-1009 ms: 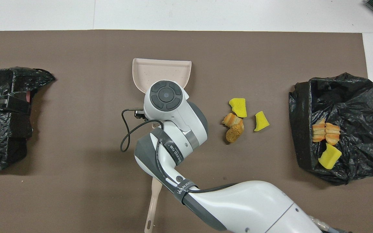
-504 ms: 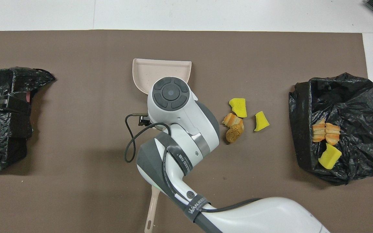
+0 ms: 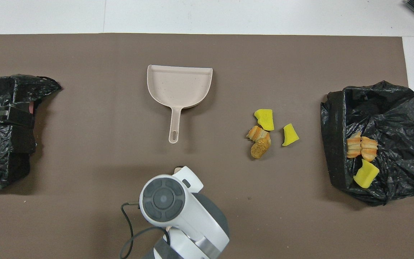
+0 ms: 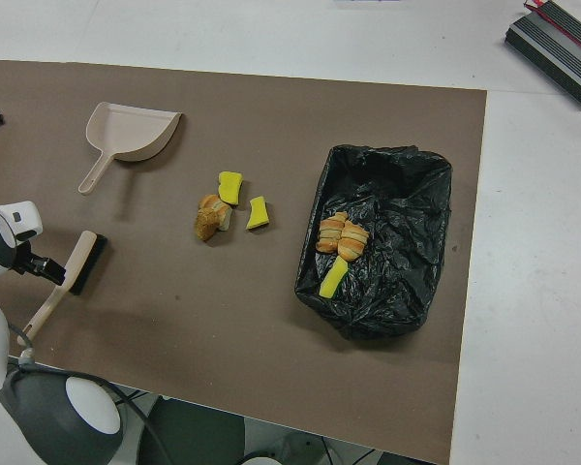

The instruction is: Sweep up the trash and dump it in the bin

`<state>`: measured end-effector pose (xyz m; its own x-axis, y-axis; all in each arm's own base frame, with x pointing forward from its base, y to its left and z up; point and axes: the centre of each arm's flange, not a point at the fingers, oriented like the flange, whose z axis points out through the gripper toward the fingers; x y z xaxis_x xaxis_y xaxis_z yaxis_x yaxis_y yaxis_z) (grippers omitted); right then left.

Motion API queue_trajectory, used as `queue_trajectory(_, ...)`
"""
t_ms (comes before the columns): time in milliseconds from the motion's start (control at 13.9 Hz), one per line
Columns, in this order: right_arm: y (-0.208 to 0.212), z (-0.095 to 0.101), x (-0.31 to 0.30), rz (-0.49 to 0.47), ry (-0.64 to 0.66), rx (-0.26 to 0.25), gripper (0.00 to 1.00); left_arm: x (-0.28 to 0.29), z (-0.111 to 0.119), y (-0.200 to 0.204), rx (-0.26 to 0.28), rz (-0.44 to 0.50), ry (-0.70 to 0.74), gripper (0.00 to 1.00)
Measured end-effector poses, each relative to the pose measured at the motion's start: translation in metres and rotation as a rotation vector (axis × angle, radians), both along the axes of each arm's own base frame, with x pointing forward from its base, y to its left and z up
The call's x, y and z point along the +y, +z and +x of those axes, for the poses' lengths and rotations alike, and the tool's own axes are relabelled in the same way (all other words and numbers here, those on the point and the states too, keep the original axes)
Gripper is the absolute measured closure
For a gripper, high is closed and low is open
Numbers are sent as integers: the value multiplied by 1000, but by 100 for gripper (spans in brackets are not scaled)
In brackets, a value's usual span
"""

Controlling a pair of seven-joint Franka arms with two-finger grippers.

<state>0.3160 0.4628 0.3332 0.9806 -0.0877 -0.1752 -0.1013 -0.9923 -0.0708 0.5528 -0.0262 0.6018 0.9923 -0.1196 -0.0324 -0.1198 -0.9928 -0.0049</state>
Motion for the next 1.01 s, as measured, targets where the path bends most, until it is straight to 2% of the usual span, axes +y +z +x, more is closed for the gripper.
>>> queue_trajectory(216,-10,-21,-3,10,-7,15,0,-21,-4,7,-13,0,-36,0)
queue_trajectory(432,-2,-21,-2,22,-9,7,0,-27,-4,8,-19,-10,-44,0)
queue_trajectory(504,-1,-21,-2,23,-9,6,5,-32,-3,6,-21,-16,-51,0)
queue_trajectory(937,0,-24,1,29,-2,1,73,-111,17,-30,-59,-44,-155,0)
queue_trajectory(1009,0,-24,1,28,-2,2,73,-128,20,-40,-63,-47,-170,0)
